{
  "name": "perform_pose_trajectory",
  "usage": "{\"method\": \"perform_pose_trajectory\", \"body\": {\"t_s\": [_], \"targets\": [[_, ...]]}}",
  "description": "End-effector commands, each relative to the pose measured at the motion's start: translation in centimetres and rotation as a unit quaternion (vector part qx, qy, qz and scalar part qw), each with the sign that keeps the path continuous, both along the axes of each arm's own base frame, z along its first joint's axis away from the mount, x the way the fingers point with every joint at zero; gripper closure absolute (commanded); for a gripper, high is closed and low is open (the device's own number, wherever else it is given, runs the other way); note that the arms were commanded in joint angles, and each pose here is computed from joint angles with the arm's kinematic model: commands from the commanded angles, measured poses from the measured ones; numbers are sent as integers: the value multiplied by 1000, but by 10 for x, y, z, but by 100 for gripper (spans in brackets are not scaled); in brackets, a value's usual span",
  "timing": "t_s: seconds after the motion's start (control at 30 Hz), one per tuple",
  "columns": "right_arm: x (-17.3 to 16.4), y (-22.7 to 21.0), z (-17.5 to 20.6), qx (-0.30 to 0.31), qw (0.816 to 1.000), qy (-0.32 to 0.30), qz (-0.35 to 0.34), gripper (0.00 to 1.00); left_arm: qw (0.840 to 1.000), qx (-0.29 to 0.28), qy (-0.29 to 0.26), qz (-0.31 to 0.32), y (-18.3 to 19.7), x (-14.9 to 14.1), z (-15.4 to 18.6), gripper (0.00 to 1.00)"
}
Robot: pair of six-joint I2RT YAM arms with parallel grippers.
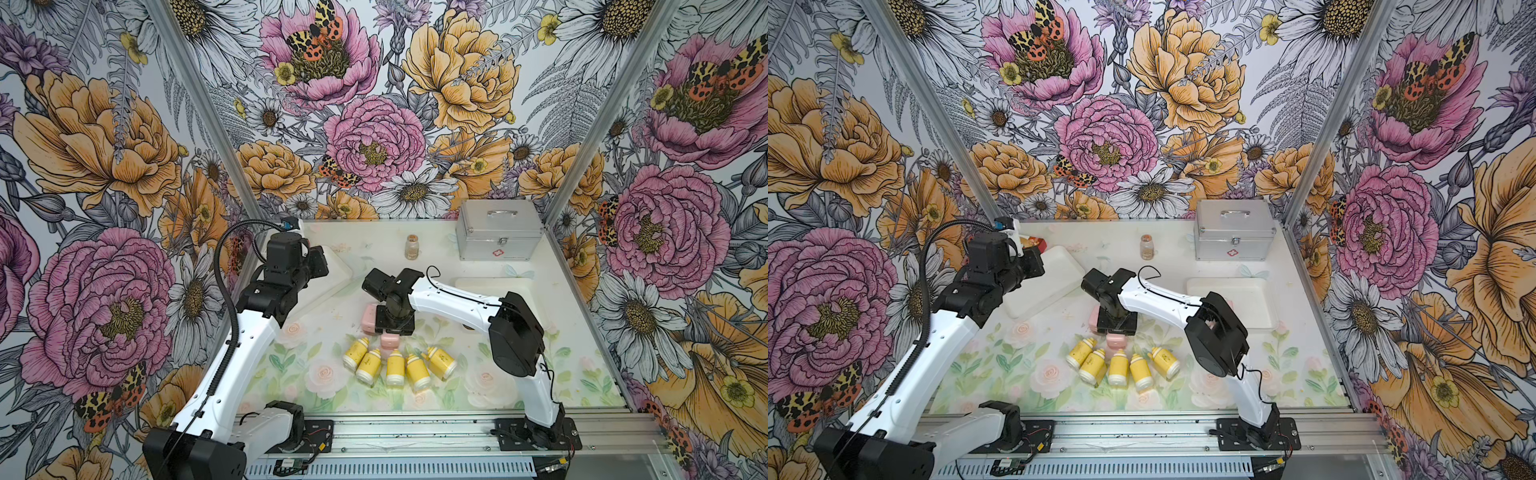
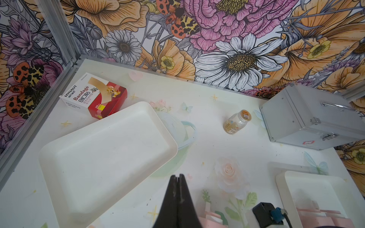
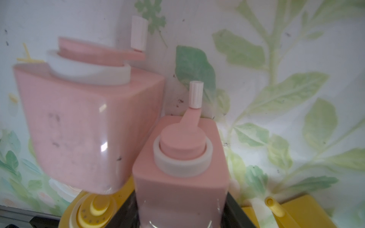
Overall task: Place the pencil sharpeners by color into the storage box
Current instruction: Pick up the pencil sharpener from the center of the board.
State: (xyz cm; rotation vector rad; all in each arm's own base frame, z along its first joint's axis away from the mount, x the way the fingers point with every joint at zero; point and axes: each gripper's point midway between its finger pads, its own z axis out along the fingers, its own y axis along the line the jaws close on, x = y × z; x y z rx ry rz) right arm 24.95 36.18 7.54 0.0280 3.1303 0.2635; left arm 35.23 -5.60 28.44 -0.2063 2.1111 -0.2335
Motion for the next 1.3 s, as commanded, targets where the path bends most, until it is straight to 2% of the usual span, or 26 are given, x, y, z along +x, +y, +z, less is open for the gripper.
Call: {"method": "perform_pose_trajectory", "body": {"t_s": [0.0,0.4,0.67,0.87,1.27], "targets": [[4,-18,-24,-42,999,-2,11,54,1000,2,-16,-1,2,-2,12,100],[14,-50,4,-64,996,-20,60,56,1000,2,-17,-4,1,-2,13,100],[32,-76,28,-80,992,-45,92,56,1000,7,-17,-5,-1,-3,12,100],[43,-92,29,-82,990,-39,106,56,1000,12,-17,-7,-3,-4,12,100],[52,-98,37,-71,985,-47,147,56,1000,17,-15,-8,-4,-3,9,100]]}}
